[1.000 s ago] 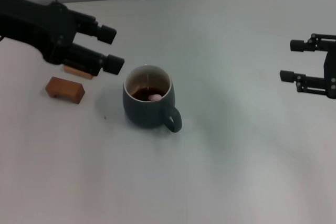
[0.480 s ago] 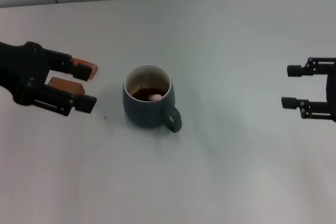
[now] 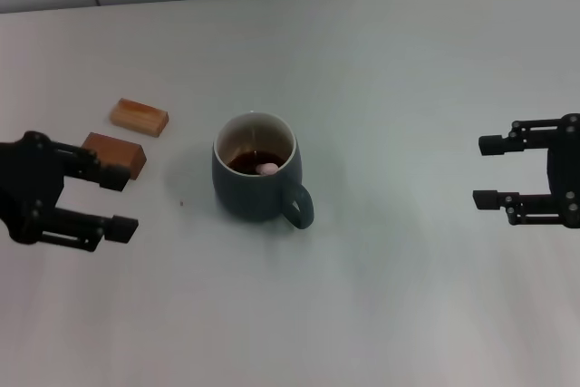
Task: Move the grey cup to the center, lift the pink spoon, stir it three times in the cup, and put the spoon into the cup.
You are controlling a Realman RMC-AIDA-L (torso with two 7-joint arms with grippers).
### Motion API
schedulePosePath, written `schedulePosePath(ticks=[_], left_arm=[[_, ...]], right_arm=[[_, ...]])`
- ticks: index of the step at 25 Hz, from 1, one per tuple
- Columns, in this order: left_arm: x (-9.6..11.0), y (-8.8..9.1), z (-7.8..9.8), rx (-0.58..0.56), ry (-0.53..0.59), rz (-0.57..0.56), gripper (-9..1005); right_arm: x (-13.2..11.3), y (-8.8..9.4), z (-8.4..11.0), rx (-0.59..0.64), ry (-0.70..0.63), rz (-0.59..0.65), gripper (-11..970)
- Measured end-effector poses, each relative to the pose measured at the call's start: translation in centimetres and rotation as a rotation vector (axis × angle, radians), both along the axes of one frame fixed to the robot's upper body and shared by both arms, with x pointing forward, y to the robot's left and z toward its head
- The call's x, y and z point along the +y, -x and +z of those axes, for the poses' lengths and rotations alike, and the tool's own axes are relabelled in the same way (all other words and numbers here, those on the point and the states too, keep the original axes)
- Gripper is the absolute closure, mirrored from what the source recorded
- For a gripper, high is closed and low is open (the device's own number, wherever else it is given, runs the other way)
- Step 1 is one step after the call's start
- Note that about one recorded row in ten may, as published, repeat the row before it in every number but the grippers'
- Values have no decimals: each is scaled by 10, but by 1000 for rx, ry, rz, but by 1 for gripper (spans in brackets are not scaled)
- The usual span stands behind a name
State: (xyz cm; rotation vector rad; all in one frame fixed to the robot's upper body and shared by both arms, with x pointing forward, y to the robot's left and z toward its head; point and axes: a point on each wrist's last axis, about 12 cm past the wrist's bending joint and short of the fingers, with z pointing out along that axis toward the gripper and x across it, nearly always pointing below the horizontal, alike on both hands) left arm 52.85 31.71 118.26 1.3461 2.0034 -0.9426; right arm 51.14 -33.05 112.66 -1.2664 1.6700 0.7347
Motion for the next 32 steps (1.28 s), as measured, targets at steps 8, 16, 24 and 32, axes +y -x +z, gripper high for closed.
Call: schedulePosePath(ticks=[8,16,24,32], left_arm=[[9,15,-16,-172,50,-14,313],[17,30,-34,-372,45,-19,309],[15,35,-46,-327,-3,-48,308],[10,35,-56,-198,-26,-50,306]], right_arm=[[1,-2,-2,39,-6,9,309],[1,0,-2,63,-10,13,308],[0,1,-3,73,-13,16,308],[2,2,-8,78,-23,30,309]])
